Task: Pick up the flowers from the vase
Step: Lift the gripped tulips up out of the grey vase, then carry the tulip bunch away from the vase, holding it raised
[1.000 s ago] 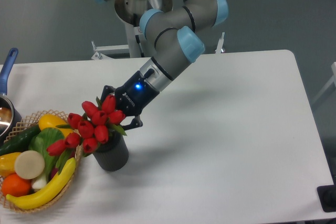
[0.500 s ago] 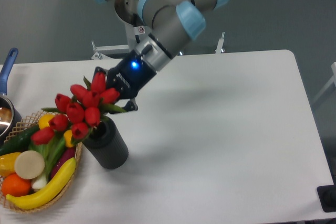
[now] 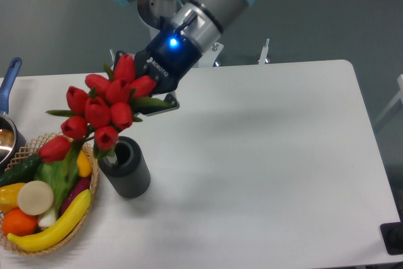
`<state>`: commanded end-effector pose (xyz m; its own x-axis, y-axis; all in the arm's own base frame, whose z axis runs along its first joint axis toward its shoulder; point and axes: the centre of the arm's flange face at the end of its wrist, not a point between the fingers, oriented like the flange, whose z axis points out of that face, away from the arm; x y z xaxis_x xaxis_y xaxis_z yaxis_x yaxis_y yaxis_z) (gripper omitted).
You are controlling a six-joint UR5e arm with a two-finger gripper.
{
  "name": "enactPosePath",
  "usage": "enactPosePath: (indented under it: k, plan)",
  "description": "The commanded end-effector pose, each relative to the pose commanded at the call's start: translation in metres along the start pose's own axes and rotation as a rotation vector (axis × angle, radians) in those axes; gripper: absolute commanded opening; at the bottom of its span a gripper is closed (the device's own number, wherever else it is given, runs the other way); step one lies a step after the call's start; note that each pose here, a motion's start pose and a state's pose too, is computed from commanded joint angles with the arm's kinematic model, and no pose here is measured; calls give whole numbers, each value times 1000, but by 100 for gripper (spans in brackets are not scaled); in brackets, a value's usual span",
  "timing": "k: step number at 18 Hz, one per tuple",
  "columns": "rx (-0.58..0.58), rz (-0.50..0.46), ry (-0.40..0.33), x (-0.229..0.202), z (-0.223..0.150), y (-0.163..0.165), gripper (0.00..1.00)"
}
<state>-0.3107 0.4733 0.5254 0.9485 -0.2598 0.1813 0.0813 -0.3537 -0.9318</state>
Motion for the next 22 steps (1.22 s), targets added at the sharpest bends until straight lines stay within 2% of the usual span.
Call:
enactPosePath:
  k: [2, 5, 6, 8, 11, 14, 17, 19, 22]
  plan:
    - [19, 9, -6, 6, -12, -9, 0]
    - [34, 13, -54, 2, -36, -19, 0]
    - [34, 18, -88, -6, -48, -22, 0]
    - [15, 36, -206, -31, -83, -28, 0]
    - [-103, 48, -349, -56, -91, -11, 0]
    - [-213, 84, -408, -86, -88, 19, 0]
    - [-318, 75, -480, -119, -97, 47, 0]
    - [-431, 28, -549, -131, -105, 63, 0]
    - [-588, -17, -591, -151, -102, 90, 0]
